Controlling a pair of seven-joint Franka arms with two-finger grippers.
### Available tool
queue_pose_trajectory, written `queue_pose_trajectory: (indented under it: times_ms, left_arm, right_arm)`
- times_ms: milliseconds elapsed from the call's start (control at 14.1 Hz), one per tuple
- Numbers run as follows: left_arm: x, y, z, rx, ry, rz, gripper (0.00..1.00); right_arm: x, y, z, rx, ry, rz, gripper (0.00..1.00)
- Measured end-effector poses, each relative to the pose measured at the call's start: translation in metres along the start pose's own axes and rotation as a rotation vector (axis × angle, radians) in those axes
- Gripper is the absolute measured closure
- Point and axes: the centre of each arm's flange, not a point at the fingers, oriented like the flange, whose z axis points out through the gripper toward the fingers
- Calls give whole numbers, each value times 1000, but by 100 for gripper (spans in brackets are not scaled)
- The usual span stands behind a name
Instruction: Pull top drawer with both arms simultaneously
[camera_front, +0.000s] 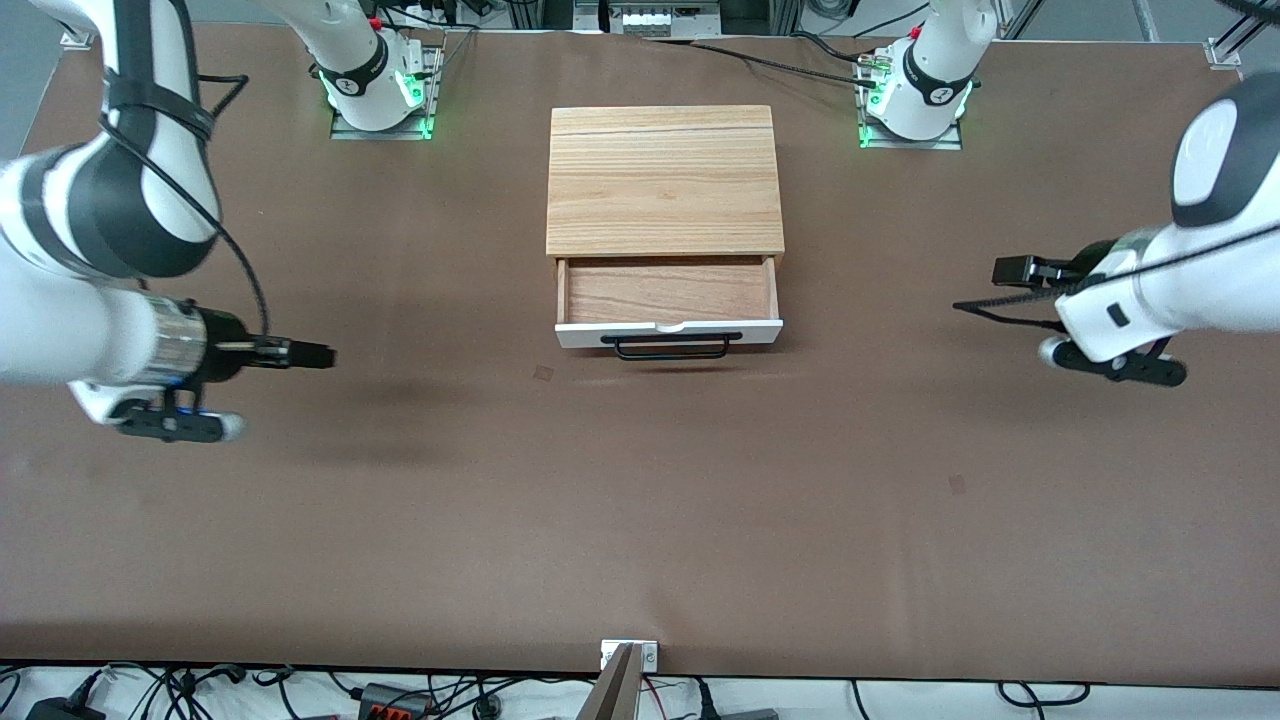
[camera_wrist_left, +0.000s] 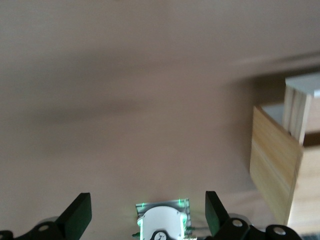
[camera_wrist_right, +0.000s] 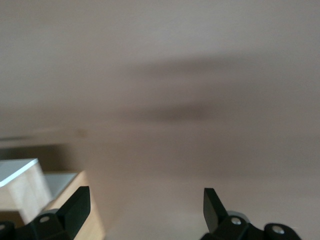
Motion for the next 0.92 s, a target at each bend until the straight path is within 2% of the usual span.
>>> queue_pose_trajectory:
  times_ms: [142, 284, 426, 639, 923]
  left_arm:
    - [-16, -6, -11, 3, 143, -97, 0]
    - [-36, -18, -12, -2, 268, -130, 0]
    - [-58, -25, -12, -4, 344, -146, 0]
    - [-75, -29, -12, -26, 359, -157, 0]
    - [-79, -26, -13, -28, 335, -135, 0]
  right_arm:
    - [-5, 31, -35, -47, 77, 24, 0]
    - [-16, 50, -65, -82, 135, 25, 0]
    - [-27, 65, -88, -76, 169, 34, 0]
    - [-37, 81, -103, -78, 190, 46, 0]
    - [-37, 94, -97, -96, 169, -4, 0]
